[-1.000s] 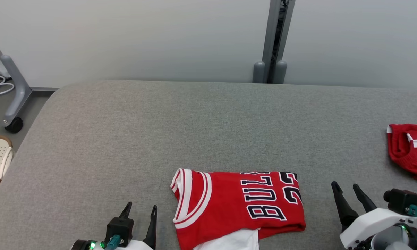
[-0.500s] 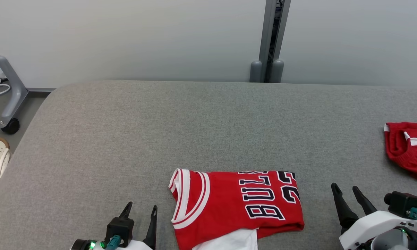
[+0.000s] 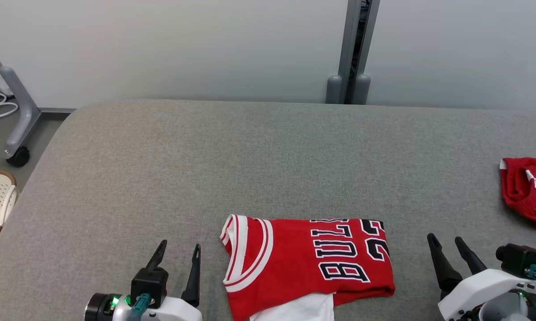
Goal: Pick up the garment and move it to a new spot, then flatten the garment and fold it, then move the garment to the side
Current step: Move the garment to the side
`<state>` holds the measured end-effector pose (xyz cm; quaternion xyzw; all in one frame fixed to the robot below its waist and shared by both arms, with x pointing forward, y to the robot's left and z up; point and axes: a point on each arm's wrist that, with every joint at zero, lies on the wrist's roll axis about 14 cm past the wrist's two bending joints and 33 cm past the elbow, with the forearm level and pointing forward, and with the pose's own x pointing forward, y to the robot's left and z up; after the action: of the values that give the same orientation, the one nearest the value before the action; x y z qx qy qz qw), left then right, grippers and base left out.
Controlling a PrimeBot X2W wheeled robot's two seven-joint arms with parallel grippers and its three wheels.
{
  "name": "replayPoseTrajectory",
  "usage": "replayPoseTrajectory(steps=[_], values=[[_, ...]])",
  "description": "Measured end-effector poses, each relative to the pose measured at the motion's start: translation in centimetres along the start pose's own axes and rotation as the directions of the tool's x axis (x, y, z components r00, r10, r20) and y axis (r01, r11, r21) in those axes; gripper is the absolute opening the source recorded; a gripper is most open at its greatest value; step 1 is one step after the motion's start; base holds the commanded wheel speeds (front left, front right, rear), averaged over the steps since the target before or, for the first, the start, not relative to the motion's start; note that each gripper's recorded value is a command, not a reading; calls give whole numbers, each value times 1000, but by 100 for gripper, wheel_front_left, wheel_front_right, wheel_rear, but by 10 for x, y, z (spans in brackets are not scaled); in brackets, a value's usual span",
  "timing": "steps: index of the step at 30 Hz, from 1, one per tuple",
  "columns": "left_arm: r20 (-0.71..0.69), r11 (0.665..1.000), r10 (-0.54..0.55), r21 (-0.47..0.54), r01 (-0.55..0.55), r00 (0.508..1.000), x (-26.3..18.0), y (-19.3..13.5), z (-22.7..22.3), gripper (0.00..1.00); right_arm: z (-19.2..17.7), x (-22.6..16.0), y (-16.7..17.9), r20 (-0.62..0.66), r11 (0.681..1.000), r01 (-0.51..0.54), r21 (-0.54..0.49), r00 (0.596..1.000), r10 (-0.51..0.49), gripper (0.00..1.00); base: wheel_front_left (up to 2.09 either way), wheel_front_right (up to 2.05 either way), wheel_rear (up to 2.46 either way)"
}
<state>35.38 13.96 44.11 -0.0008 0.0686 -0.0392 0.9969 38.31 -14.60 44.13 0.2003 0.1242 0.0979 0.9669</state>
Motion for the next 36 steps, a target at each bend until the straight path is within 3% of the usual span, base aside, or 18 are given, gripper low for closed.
replayPoseTrajectory(steps=[7, 18, 25, 32, 33, 34, 35, 36], values=[[17, 1000, 10, 2, -10, 1000, 4, 3, 5, 100, -25, 5, 23, -153, 993, -67, 97, 985, 82, 100, 0, 0, 0], [-16, 1000, 20, 8, -19, 1000, 9, 8, -5, 100, -52, 13, 28, -407, 970, -96, 223, 895, 182, 100, 0, 0, 0], [-32, 999, 44, 14, -44, 999, 6, 17, -10, 100, -68, 21, 48, -495, 939, -101, 328, 828, 263, 100, 0, 0, 0], [-34, 998, 65, 18, -64, 997, 3, 24, -10, 100, -73, 32, 68, -514, 926, -130, 355, 800, 309, 100, 0, 0, 0], [-35, 998, 66, 18, -66, 997, 3, 24, -10, 100, -74, 33, 72, -516, 924, -135, 358, 796, 316, 80, 0, 0, 0], [-35, 998, 68, 18, -67, 997, 2, 24, -10, 100, -75, 33, 75, -519, 922, -141, 359, 791, 323, 40, 0, 0, 0], [-35, 998, 68, 18, -68, 997, 2, 25, -10, 100, -76, 34, 77, -524, 923, -148, 356, 786, 328, 10, 0, 0, 0], [-35, 998, 69, 18, -68, 997, 2, 25, -10, 100, -76, 34, 79, -527, 924, -156, 350, 783, 332, 0, 0, 0, 0]])
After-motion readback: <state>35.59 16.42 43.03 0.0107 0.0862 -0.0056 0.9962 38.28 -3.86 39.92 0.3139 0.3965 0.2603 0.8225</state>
